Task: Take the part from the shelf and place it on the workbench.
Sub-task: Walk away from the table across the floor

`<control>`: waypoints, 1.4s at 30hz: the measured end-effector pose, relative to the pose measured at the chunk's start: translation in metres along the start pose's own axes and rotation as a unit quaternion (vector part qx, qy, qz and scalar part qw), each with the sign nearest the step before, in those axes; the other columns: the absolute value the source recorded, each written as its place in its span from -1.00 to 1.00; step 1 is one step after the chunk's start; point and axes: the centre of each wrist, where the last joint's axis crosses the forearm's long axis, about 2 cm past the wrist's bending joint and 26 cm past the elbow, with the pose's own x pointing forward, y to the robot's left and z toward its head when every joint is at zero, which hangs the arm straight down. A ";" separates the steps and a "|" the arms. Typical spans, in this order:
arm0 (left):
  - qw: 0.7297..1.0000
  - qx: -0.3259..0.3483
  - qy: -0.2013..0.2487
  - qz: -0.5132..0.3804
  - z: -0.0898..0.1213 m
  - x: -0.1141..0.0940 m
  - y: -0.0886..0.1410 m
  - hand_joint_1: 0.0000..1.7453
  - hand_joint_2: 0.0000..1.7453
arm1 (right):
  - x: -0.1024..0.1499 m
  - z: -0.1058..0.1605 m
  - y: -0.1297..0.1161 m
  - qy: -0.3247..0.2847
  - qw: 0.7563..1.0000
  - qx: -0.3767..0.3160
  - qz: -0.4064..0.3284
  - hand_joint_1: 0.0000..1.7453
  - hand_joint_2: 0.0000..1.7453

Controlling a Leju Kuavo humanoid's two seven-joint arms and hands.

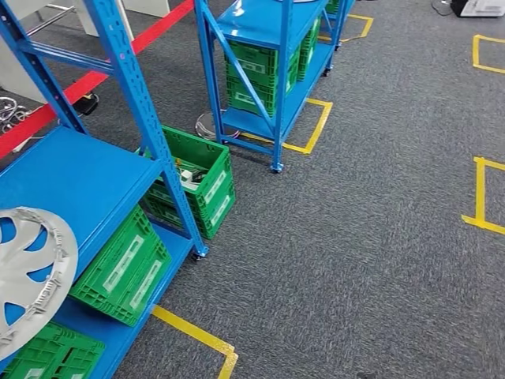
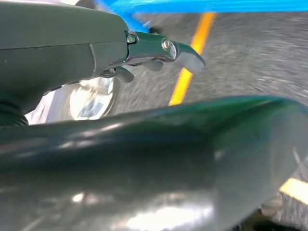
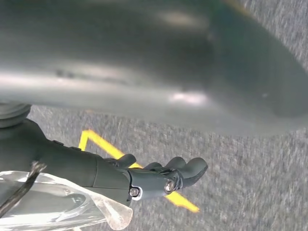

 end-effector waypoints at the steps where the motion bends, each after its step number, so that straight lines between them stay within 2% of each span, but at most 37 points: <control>1: 1.000 0.004 0.004 0.009 0.000 -0.002 0.001 -1.00 -1.00 | 0.001 0.001 0.003 0.002 1.000 0.002 0.002 -1.00 -1.00; 9: 0.999 0.023 0.011 0.047 0.001 -0.008 0.008 -1.00 -1.00 | -0.005 0.005 0.010 0.017 1.000 0.011 0.023 -1.00 -1.00; 15: 0.998 -0.002 0.015 0.062 0.002 -0.008 0.006 -1.00 -1.00 | -0.004 0.001 -0.001 0.005 1.000 0.005 0.016 -1.00 -1.00; 18: 0.997 -0.004 0.009 0.073 0.001 -0.009 0.005 -1.00 -1.00 | 0.001 0.000 -0.001 -0.009 1.000 -0.007 0.020 -1.00 -1.00; 22: 0.996 -0.015 -0.010 0.083 -0.002 0.002 0.001 -1.00 -1.00 | 0.007 -0.002 -0.001 -0.026 0.999 -0.011 0.024 -1.00 -1.00; 29: 0.995 -0.024 -0.017 0.092 -0.002 0.006 -0.004 -1.00 -1.00 | 0.014 -0.004 -0.001 -0.041 0.999 -0.010 0.026 -1.00 -1.00; 33: 0.995 -0.024 -0.030 0.096 -0.001 0.009 -0.008 -1.00 -1.00 | 0.030 -0.009 -0.001 -0.064 0.998 -0.012 0.027 -1.00 -1.00; 36: 0.994 -0.024 -0.040 0.102 -0.001 0.011 -0.011 -1.00 -1.00 | 0.034 -0.010 -0.002 -0.056 0.998 -0.020 0.030 -1.00 -1.00; 42: 0.994 -0.028 0.001 0.110 0.001 0.005 -0.012 -1.00 -1.00 | 0.025 -0.008 -0.003 -0.029 0.998 -0.028 0.040 -1.00 -1.00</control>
